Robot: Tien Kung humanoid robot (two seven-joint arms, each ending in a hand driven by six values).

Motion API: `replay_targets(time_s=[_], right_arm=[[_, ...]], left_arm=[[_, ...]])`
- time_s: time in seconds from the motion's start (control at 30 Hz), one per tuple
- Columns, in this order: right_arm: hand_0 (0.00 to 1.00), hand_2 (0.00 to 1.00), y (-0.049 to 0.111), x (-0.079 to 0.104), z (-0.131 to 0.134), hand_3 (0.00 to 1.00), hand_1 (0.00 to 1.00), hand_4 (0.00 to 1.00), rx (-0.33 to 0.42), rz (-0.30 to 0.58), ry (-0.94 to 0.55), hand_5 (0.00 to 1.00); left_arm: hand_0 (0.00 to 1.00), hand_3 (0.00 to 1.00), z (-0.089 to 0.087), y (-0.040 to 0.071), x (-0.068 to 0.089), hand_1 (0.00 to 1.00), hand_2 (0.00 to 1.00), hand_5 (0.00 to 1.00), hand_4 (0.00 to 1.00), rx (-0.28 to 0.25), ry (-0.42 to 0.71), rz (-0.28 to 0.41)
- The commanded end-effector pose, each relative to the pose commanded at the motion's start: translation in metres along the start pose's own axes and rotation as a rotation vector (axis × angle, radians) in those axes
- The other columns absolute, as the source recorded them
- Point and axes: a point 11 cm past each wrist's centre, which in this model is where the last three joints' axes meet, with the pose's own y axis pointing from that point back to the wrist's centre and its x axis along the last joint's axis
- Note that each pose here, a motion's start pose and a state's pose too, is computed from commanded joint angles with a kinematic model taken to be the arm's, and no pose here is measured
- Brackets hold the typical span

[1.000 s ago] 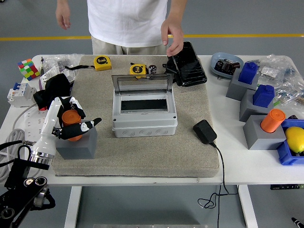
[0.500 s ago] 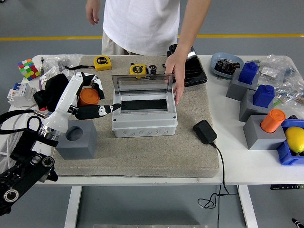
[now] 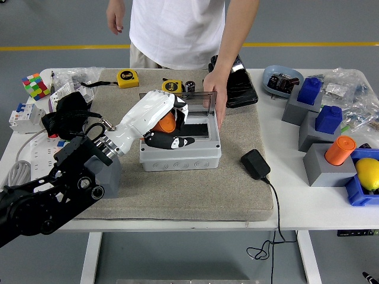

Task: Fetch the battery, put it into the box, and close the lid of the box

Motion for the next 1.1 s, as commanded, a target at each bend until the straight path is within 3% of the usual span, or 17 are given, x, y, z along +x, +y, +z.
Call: replay_targets(time_s=[0.07,0.1,0.27,0.3,0.53,1.07,1.1], right_arm=[[0.652,0.657,0.0,0.0,0.001,0.537,0.656,0.962,0.0,-0.001,-0.002,0.407],[0.652,0.657,0.0,-0.001,0.001,0.537,0.655,0.961,-0.001,-0.002,-0.003,0.406],[0.652,0.657,0.0,-0.002,0.003,0.537,0.655,0.961,-0.003,-0.004,0.001,0.406],[0.651,0.658,0.0,-0.002,0.003,0.537,0.656,0.961,-0.003,-0.004,0.002,0.406],[0.651,0.657,0.0,-0.002,0.004,0.537,0.656,0.961,-0.007,-0.001,0.005,0.406],[0.651,0.657,0.0,-0.003,0.008,0.537,0.655,0.961,-0.013,-0.001,0.015,0.407],[0.651,0.656,0.0,-0.003,0.008,0.537,0.655,0.96,-0.013,-0.001,0.015,0.407]], left_arm=[[0.003,0.299,0.0,-0.008,-0.003,0.034,0.226,0.002,0.915,0.015,-0.016,-0.016],[0.002,0.377,0.0,-0.012,-0.004,0.032,0.229,0.002,0.956,0.019,-0.021,-0.023],[0.002,0.377,-0.005,-0.025,-0.013,0.032,0.229,0.002,0.956,0.037,-0.031,-0.055],[0.002,0.473,-0.006,-0.026,-0.015,0.035,0.285,0.002,0.846,0.04,-0.03,-0.059],[0.002,0.506,-0.014,-0.037,-0.027,0.032,0.298,0.002,0.863,0.069,-0.062,-0.088],[0.021,0.568,-0.02,-0.048,-0.042,0.044,0.366,0.002,0.9,0.118,-0.136,-0.134],[0.104,0.581,-0.021,-0.047,-0.042,0.14,0.377,0.002,0.926,0.125,-0.137,-0.138]])
